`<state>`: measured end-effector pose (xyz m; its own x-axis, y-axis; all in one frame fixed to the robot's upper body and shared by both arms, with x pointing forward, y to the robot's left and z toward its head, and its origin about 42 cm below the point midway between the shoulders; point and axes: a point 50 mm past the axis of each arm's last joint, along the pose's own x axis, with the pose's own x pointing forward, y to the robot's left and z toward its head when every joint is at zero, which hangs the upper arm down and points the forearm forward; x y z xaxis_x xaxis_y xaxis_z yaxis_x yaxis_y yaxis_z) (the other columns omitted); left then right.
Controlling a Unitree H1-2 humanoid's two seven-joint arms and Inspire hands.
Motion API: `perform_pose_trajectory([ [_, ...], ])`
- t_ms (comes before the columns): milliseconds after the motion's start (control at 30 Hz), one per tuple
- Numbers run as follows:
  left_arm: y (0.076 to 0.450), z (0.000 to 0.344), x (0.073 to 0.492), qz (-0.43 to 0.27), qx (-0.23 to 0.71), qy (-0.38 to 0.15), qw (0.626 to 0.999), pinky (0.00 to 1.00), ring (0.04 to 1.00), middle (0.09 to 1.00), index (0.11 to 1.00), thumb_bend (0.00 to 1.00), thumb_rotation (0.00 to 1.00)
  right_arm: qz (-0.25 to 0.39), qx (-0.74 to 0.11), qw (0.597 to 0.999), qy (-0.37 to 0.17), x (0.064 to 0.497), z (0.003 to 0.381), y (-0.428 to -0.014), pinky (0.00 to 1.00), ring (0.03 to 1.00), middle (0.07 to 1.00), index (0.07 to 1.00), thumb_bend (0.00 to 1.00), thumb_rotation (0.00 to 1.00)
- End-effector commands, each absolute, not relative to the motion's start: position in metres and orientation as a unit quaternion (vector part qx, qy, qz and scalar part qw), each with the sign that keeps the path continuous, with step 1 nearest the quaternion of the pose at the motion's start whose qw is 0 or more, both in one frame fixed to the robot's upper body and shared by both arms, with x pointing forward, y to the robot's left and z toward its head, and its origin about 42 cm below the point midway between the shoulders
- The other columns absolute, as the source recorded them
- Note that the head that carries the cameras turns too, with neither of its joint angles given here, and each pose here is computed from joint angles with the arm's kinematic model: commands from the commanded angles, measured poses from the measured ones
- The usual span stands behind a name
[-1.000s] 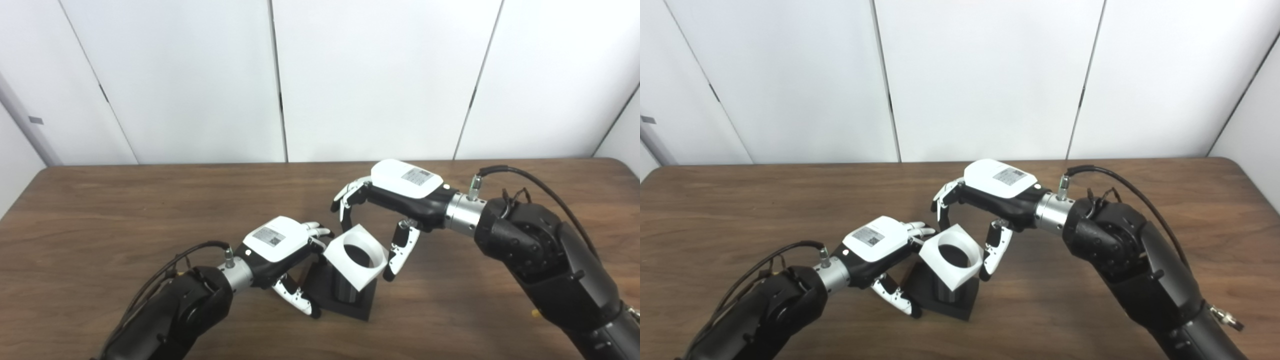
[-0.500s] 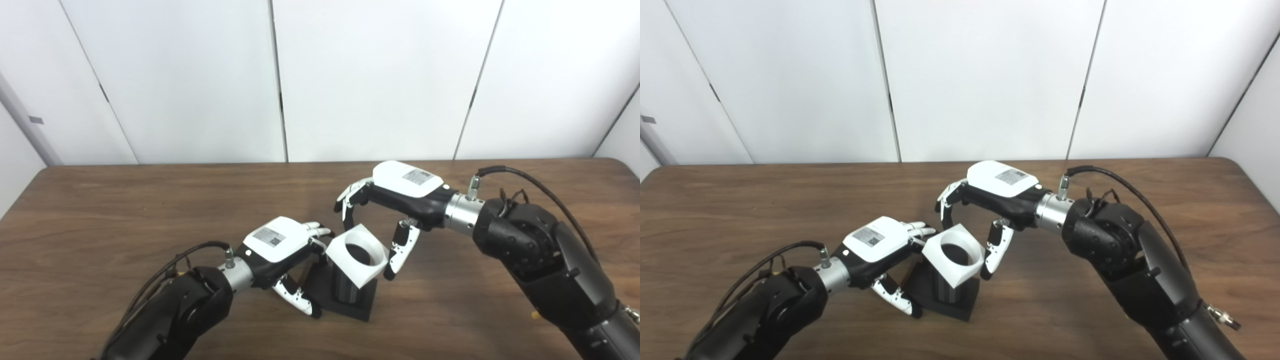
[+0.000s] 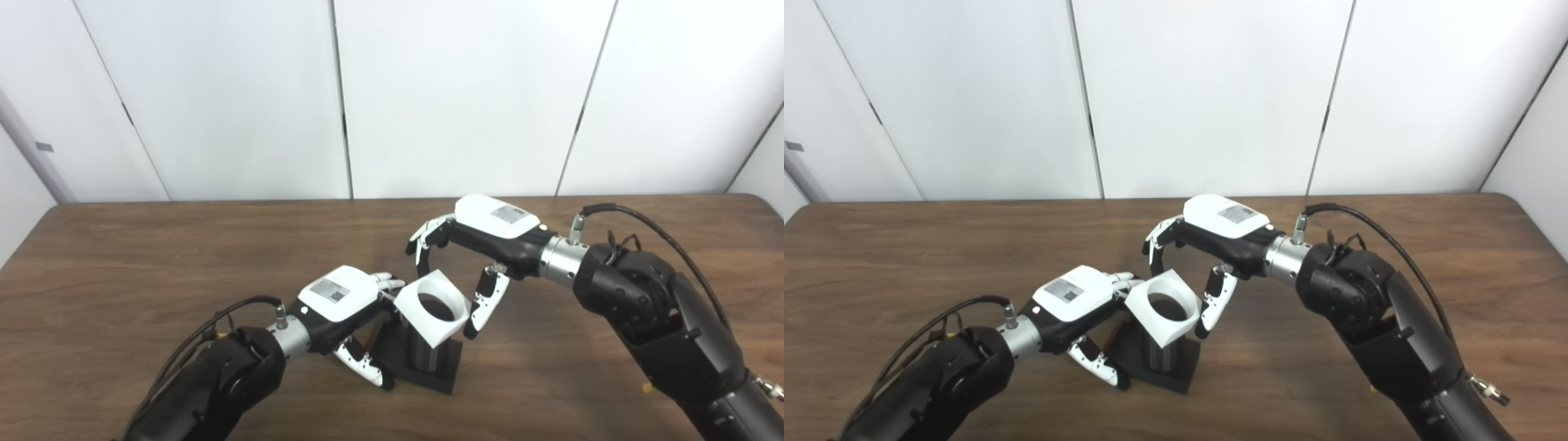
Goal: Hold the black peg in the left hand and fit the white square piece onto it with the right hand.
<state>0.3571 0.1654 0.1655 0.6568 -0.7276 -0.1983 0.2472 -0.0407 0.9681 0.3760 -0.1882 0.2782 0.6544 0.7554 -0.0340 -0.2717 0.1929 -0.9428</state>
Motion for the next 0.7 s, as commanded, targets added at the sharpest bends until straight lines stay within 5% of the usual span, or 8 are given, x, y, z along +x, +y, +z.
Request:
perform_pose_trajectory([
  [0, 0.1624, 0.1391, 0.3411, -0.412, 0.638, -0.156, 0.631, 0.85, 0.930, 0.924, 0.492, 0.52, 0.08, 0.323, -0.525, 0.743, -0.262, 0.3813, 0.2965, -0.1857, 0.65, 0.752, 0.744, 0.479, 0.52, 0.13],
  [667, 0.1594, 0.1422, 0.3409, -0.411, 0.640, -0.154, 0.631, 0.85, 0.934, 0.919, 0.491, 0.52, 0.08, 0.354, -0.561, 0.706, -0.250, 0.3820, 0.2921, -0.1888, 0.64, 0.753, 0.742, 0.479, 0.52, 0.13],
])
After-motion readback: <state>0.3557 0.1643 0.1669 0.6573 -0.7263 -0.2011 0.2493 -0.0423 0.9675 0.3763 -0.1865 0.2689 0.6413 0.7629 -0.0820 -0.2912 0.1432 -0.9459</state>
